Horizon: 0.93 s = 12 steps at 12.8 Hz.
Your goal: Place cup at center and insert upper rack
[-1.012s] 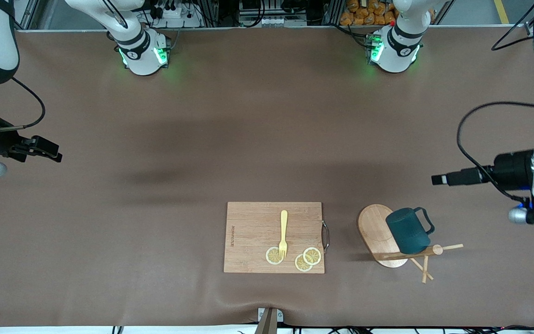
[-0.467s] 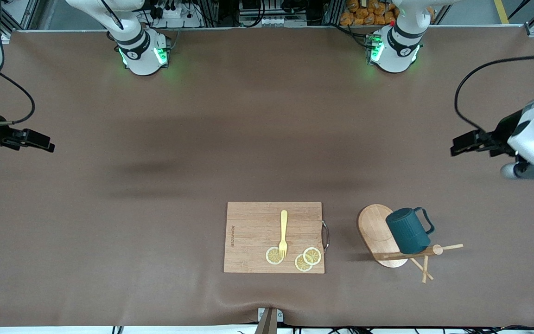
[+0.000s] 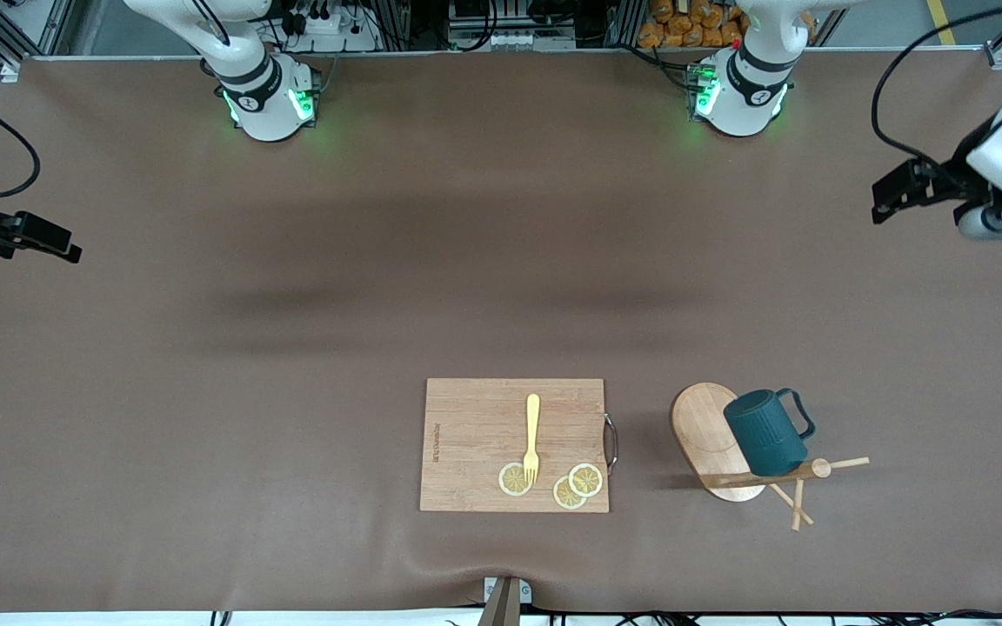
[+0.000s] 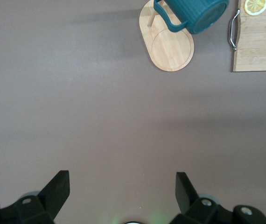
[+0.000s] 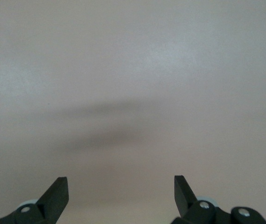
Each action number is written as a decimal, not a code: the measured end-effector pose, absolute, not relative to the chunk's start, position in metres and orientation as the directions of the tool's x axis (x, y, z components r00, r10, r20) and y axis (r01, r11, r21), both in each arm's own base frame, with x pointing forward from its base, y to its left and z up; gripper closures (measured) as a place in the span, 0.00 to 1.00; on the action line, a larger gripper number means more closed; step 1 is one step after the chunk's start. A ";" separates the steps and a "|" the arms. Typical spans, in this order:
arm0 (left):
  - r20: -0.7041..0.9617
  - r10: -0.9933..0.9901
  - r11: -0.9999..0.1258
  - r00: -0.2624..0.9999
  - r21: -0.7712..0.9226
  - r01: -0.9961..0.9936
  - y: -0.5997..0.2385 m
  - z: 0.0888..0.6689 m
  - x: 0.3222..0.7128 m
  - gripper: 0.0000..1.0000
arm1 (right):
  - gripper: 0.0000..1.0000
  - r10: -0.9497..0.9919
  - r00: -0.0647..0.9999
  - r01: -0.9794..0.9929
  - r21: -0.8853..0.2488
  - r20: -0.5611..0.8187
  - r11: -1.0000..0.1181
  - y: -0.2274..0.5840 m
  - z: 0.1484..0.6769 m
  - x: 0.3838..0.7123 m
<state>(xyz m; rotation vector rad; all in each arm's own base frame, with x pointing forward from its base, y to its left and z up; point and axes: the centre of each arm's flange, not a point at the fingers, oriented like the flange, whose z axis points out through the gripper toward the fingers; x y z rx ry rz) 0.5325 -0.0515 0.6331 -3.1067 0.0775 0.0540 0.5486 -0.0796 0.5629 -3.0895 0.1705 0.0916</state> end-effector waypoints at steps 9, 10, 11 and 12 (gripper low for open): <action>-0.043 -0.041 -0.998 0.998 -0.036 -0.043 -0.068 0.626 0.527 0.00 | 0.00 -0.125 0.991 -0.125 0.005 -0.051 -0.992 -0.096 0.570 0.544; -0.044 -0.031 -0.999 0.999 -0.037 -0.032 -0.065 0.625 0.528 0.00 | 0.00 -0.126 0.991 -0.125 0.005 -0.049 -0.992 -0.096 0.571 0.544; -0.046 -0.020 -0.999 0.999 -0.037 -0.022 -0.064 0.624 0.528 0.00 | 0.00 -0.126 0.991 -0.125 0.005 -0.049 -0.992 -0.096 0.571 0.544; -0.048 -0.013 -0.999 0.999 -0.037 -0.015 -0.064 0.622 0.529 0.00 | 0.00 -0.126 0.991 -0.125 0.005 -0.049 -0.992 -0.096 0.571 0.544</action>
